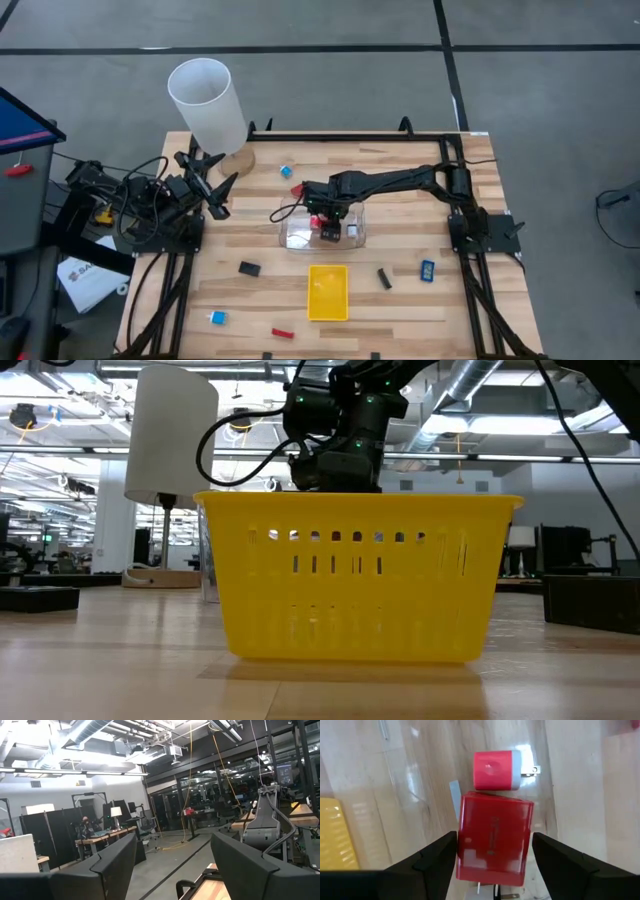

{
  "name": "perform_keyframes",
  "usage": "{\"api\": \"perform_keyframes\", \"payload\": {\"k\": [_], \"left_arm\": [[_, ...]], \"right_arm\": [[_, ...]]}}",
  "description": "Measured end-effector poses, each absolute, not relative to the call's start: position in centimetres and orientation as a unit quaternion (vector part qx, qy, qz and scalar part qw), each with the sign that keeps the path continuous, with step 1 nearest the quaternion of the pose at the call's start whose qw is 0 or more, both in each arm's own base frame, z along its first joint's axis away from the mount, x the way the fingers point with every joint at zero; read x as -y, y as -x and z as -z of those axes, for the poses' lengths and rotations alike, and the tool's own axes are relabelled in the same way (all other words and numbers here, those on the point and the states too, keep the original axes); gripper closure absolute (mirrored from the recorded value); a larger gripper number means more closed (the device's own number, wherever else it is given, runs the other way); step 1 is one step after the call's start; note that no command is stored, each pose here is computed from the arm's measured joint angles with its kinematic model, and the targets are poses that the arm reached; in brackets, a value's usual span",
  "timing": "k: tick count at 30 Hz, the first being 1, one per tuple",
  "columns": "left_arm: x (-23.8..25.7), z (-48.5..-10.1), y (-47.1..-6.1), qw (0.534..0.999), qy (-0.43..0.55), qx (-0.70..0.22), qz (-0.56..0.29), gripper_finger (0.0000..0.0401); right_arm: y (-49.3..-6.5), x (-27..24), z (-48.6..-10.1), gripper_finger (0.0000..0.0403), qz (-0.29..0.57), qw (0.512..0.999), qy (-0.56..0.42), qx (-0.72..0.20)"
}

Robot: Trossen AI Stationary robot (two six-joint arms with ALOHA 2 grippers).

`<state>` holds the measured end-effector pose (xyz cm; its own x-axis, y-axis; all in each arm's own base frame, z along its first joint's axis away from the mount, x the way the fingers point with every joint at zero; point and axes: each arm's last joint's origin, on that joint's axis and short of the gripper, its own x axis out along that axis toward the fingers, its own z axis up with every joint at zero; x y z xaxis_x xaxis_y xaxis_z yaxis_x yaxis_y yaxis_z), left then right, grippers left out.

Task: Pick & Place Office items
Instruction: Put the red charger adapter into the transparent bin, then put the top blue charger adapter into the transparent bin

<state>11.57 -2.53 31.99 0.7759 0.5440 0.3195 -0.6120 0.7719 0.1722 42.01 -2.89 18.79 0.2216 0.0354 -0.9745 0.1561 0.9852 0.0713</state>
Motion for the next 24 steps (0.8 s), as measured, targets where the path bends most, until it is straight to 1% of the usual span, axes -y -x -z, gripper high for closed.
{"api": "perform_keyframes", "payload": {"k": [6,15,24], "left_arm": [[2.5,-32.0,-11.6,0.933,-0.134,0.127,-0.310,0.0148],[2.5,-32.0,-11.6,0.933,-0.134,0.127,-0.310,0.0148],[2.5,-32.0,-11.6,0.933,-0.134,0.127,-0.310,0.0148]], "right_arm": [[-42.0,2.9,-18.8,0.0139,0.039,0.778,-0.076,-0.623],[-42.2,2.7,-19.8,0.0138,0.037,0.792,-0.075,-0.605],[-42.0,2.4,-19.8,0.0137,0.046,0.788,-0.066,-0.610]]}}
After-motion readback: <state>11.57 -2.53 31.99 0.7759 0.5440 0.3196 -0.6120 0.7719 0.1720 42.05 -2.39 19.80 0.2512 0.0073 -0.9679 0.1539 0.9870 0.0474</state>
